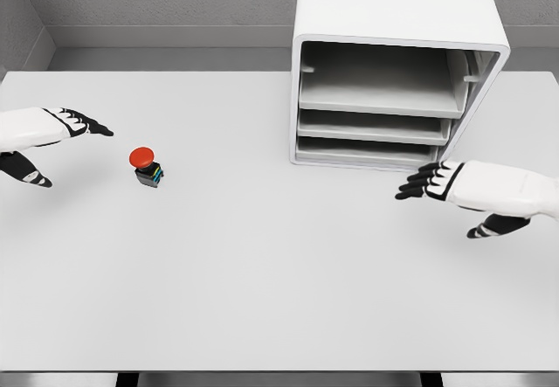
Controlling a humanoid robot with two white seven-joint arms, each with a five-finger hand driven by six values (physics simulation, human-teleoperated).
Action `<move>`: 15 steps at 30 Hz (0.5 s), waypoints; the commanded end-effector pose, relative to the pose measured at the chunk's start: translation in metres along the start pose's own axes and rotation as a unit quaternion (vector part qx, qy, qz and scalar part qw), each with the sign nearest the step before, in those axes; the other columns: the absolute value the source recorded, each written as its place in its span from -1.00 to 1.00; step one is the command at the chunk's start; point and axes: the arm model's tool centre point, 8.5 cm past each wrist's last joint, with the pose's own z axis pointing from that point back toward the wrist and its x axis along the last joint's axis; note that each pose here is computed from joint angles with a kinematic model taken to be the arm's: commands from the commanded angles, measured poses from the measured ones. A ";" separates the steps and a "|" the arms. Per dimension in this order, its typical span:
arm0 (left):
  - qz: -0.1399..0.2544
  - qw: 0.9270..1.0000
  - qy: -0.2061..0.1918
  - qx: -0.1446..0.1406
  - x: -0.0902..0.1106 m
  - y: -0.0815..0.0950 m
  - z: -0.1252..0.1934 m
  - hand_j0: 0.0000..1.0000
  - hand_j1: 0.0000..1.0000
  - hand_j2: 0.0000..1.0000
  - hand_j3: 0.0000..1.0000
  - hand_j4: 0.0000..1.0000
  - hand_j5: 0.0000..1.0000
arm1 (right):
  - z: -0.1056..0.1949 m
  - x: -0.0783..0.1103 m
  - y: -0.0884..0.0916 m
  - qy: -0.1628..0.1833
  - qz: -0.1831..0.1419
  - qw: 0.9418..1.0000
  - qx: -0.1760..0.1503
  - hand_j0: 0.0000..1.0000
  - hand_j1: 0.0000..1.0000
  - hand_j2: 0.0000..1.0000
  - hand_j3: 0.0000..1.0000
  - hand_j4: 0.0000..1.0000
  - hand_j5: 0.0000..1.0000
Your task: Slide open multi-storey tabletop storage cabinets and put open load switch and slide close multi-storey tabletop storage cabinets
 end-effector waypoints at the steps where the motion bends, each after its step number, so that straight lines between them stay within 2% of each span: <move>1: 0.003 1.000 0.000 0.002 0.000 0.000 0.001 1.00 1.00 1.00 1.00 1.00 1.00 | -0.001 0.001 0.000 -0.002 -0.002 1.000 -0.001 1.00 1.00 1.00 1.00 1.00 1.00; 5: 0.004 1.000 0.002 0.000 -0.002 -0.001 0.000 1.00 1.00 1.00 1.00 1.00 1.00 | 0.000 0.000 -0.001 -0.001 -0.003 1.000 -0.002 1.00 1.00 1.00 1.00 1.00 1.00; 6: 0.004 1.000 -0.009 -0.004 0.004 -0.002 -0.010 1.00 1.00 1.00 1.00 1.00 1.00 | 0.000 -0.001 -0.004 0.000 0.000 1.000 -0.005 1.00 1.00 1.00 1.00 1.00 1.00; 8: -0.008 0.999 -0.037 -0.014 0.019 -0.003 -0.038 1.00 1.00 1.00 1.00 1.00 1.00 | -0.005 0.000 -0.015 -0.005 0.009 1.000 -0.023 1.00 1.00 1.00 1.00 1.00 1.00; 12: -0.015 0.998 -0.062 -0.022 0.035 -0.007 -0.064 1.00 1.00 1.00 1.00 1.00 1.00 | -0.010 -0.001 -0.039 -0.010 0.027 0.998 -0.054 1.00 1.00 1.00 1.00 1.00 1.00; 13: -0.019 0.997 -0.071 -0.020 0.040 -0.003 -0.072 1.00 1.00 1.00 1.00 1.00 1.00 | -0.012 0.000 -0.043 -0.013 0.029 0.998 -0.061 1.00 1.00 1.00 1.00 1.00 1.00; 15: 0.001 0.998 -0.062 -0.012 0.030 0.000 -0.084 1.00 1.00 1.00 1.00 1.00 1.00 | -0.013 -0.002 -0.050 -0.013 0.033 0.997 -0.071 1.00 1.00 1.00 1.00 1.00 1.00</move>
